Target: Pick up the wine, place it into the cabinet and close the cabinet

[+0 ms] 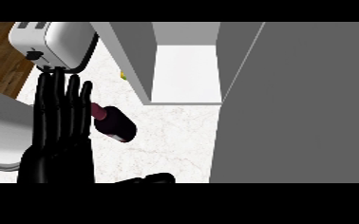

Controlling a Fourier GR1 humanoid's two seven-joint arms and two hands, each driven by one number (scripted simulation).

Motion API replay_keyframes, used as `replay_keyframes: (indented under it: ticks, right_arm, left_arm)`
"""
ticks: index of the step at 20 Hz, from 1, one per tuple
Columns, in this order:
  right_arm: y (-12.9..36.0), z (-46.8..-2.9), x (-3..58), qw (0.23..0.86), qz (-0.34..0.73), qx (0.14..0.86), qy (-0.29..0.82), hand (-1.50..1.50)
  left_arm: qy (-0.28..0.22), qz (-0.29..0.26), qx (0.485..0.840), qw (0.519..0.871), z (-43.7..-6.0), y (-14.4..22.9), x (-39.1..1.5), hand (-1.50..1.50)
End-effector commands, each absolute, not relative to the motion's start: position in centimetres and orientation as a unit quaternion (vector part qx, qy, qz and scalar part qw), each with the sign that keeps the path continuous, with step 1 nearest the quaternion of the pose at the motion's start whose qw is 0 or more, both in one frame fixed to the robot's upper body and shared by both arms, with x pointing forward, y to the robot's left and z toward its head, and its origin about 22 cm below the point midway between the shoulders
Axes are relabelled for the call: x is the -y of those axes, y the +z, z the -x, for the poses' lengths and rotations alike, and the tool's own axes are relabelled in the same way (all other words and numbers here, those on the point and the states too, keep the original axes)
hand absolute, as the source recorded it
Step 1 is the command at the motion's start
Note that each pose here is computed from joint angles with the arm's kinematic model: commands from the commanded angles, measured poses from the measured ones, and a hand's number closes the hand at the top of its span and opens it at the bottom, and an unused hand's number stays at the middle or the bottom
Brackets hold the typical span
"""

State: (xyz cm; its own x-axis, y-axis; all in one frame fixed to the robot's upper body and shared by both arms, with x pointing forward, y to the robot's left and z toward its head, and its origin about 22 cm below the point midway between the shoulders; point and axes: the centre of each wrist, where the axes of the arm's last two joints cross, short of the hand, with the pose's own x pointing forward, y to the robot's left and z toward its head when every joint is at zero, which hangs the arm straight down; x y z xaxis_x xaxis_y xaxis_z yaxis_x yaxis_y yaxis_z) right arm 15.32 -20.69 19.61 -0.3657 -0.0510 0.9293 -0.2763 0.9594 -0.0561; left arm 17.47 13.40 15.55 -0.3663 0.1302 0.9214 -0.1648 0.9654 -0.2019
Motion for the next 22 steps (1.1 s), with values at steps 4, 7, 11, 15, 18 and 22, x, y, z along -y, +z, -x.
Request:
replay_keyframes:
  ticks: [4,7,11,15,18,22]
  right_arm:
    - [20.6,-13.9,20.4,0.54,-0.113,0.829,0.096,-1.5]
    - [21.9,-14.5,20.7,0.534,-0.11,0.833,0.096,-1.5]
    - [21.9,-12.7,21.4,0.535,-0.11,0.831,0.103,-1.5]
    - [22.1,-14.3,20.5,0.538,-0.114,0.828,0.109,-1.5]
    - [21.1,-13.5,20.5,0.538,-0.11,0.831,0.091,-1.5]
    - [21.2,-14.2,20.7,0.54,-0.117,0.829,0.091,-1.5]
  left_arm:
    - [0.157,-0.063,0.808,0.565,-17.0,12.7,-14.8,-1.5]
    - [0.167,-0.07,0.802,0.569,-18.8,12.2,-17.1,-1.5]
    - [0.169,-0.082,0.786,0.589,-19.5,9.6,-20.1,-1.5]
    - [0.17,-0.083,0.774,0.604,-21.3,6.5,-21.7,-1.5]
    - [0.167,-0.095,0.763,0.617,-20.9,5.1,-23.9,-1.5]
    - [0.171,-0.086,0.752,0.631,-21.8,1.7,-22.9,-1.5]
